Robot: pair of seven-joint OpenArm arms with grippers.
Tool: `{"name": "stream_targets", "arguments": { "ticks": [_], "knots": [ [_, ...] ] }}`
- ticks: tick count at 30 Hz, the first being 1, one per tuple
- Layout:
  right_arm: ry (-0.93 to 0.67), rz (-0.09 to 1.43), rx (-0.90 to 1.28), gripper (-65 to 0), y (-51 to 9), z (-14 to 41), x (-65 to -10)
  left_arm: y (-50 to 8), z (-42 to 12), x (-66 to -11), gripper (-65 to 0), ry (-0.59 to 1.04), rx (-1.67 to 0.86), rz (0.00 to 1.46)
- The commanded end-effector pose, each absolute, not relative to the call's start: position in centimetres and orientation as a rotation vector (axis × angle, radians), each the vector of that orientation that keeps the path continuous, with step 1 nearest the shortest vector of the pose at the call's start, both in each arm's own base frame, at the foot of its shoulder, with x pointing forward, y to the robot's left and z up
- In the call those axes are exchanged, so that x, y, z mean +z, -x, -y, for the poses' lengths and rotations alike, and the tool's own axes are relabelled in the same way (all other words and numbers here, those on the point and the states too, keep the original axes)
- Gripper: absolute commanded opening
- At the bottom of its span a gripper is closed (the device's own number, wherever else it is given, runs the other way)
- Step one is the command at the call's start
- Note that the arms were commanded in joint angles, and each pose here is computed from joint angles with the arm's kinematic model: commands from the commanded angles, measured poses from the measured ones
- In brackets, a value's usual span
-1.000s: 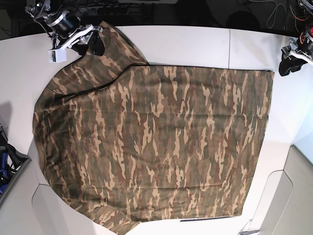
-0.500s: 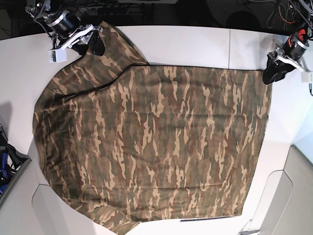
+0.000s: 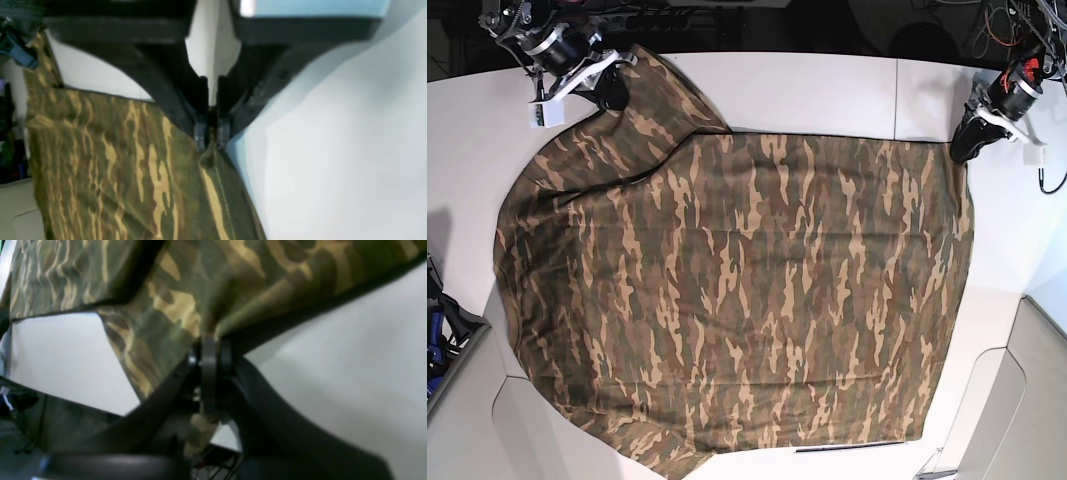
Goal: Fold the T-shirt properly
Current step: 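Grasp the camouflage shirt's shoulder corners with both grippers, then lift the shoulders and pull them back toward the robot with both grippers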
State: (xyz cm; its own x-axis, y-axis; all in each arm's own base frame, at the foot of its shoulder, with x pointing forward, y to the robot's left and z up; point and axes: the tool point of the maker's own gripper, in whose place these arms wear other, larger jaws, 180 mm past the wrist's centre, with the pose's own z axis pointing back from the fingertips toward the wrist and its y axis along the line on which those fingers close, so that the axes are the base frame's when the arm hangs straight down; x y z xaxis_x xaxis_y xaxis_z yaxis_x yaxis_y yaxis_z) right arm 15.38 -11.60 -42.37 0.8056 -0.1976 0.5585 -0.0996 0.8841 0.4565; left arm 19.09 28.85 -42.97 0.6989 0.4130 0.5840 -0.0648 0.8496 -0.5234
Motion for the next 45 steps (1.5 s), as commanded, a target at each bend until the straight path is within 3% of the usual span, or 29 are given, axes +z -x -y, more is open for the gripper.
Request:
{"name": "stream_targets", "arguments": {
  "ticks": [1,7,13,23,30,45],
  "knots": [
    [-0.514,0.691,-0.023,-65.0,-16.3,11.5,-41.2,-18.2,-29.0,-43.5,-65.0,0.469,0.251,0.695],
    [-0.56,0.862,-0.037,-65.0,-19.0,13.0,-36.4,-20.3,-28.1,-40.1,-65.0,0.464,0.141,0.766],
    [-0.495,1.051,-0.027,-65.0,-22.1,16.0,-31.0,-23.5,-28.0,-35.2,-65.0,0.441,0.062,0.921],
    [-0.402,1.227,0.004,-65.0,-29.6,18.6,-27.3,-29.6,-29.0,-30.9,-65.0,0.35,-0.019,1.096],
    [-0.423,1.274,-0.037,-65.0,-35.0,19.9,-26.8,-33.0,-30.1,-28.6,-65.0,0.268,-0.051,1.204],
    [-0.446,1.177,-0.041,-65.0,-44.8,19.7,-29.7,-40.0,-29.3,-32.6,-65.0,0.23,-0.07,1.153]
  ]
}}
